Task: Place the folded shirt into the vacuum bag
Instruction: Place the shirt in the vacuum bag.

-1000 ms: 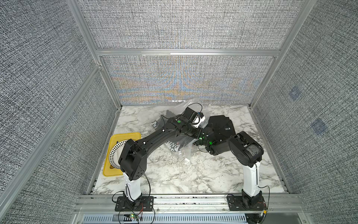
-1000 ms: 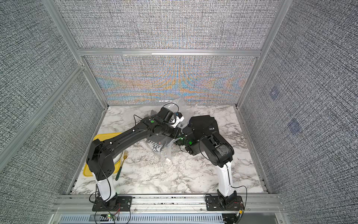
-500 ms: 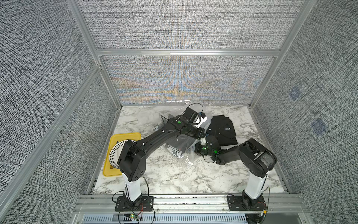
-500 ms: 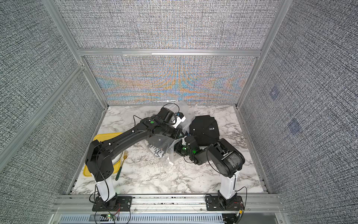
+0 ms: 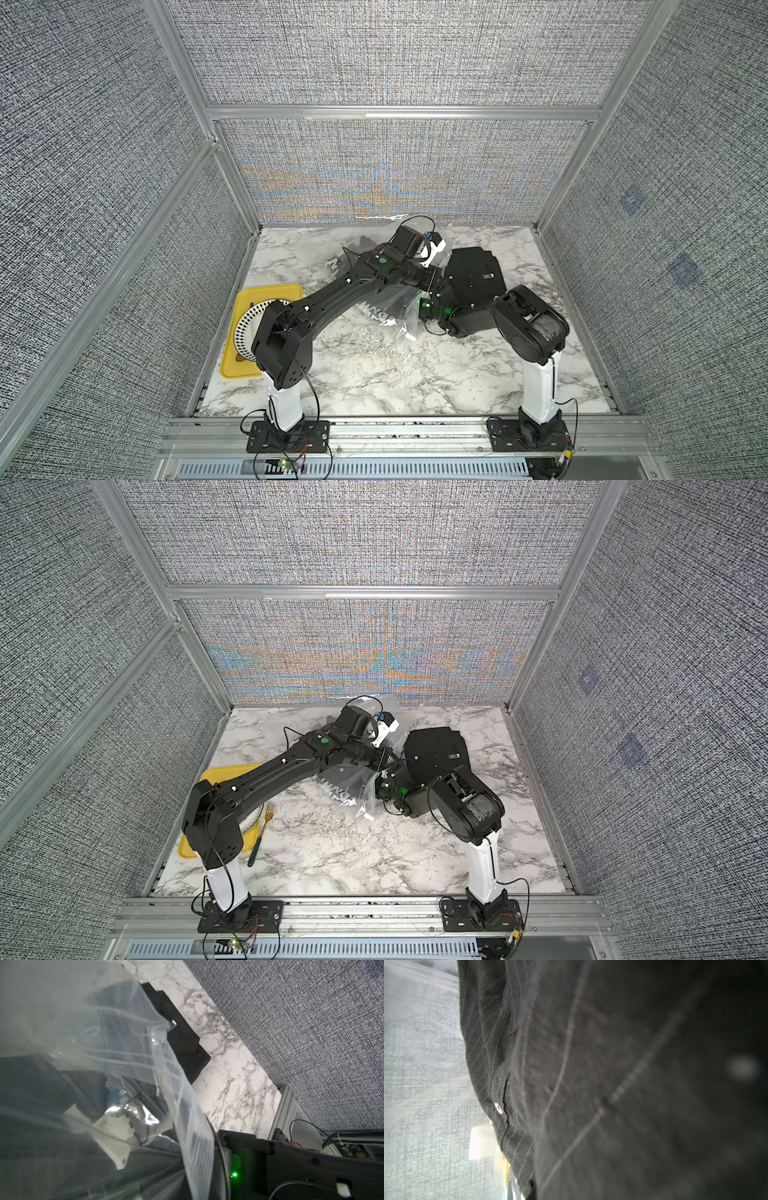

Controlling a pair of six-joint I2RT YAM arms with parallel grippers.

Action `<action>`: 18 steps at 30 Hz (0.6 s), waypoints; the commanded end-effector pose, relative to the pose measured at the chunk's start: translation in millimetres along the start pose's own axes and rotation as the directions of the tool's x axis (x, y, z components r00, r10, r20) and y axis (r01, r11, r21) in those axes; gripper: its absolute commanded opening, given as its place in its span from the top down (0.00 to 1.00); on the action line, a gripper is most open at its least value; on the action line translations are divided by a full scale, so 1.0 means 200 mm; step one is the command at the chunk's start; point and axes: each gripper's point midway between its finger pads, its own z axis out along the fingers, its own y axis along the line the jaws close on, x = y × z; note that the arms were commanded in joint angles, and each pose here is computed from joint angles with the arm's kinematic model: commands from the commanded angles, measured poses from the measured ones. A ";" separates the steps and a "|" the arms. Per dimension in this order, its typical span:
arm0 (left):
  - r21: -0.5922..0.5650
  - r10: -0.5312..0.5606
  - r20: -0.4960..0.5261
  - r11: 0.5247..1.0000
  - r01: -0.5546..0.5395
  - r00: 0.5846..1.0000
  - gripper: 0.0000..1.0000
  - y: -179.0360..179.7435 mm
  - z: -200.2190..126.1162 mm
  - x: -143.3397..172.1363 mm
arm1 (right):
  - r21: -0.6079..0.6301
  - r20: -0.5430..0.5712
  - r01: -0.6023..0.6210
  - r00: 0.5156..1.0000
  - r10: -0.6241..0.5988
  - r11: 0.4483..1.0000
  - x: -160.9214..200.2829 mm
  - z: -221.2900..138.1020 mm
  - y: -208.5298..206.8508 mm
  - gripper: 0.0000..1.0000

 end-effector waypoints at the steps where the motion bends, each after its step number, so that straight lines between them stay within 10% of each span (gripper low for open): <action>1: 0.113 -0.015 -0.058 0.993 0.022 0.998 1.00 -0.11 0.00 0.08 | -0.147 0.016 0.029 1.000 -0.027 0.989 -0.07 0.03 0.22 0.83; 14: -0.104 -0.046 -0.068 0.994 0.039 0.997 1.00 0.10 -0.04 0.23 | -0.136 0.002 0.022 1.000 -0.022 0.990 -0.11 0.04 0.20 0.88; 18: -0.220 -0.065 -0.066 0.974 0.049 0.996 0.42 0.21 -0.09 0.31 | -0.094 -0.018 -0.014 1.000 0.012 0.995 -0.05 0.04 0.05 0.88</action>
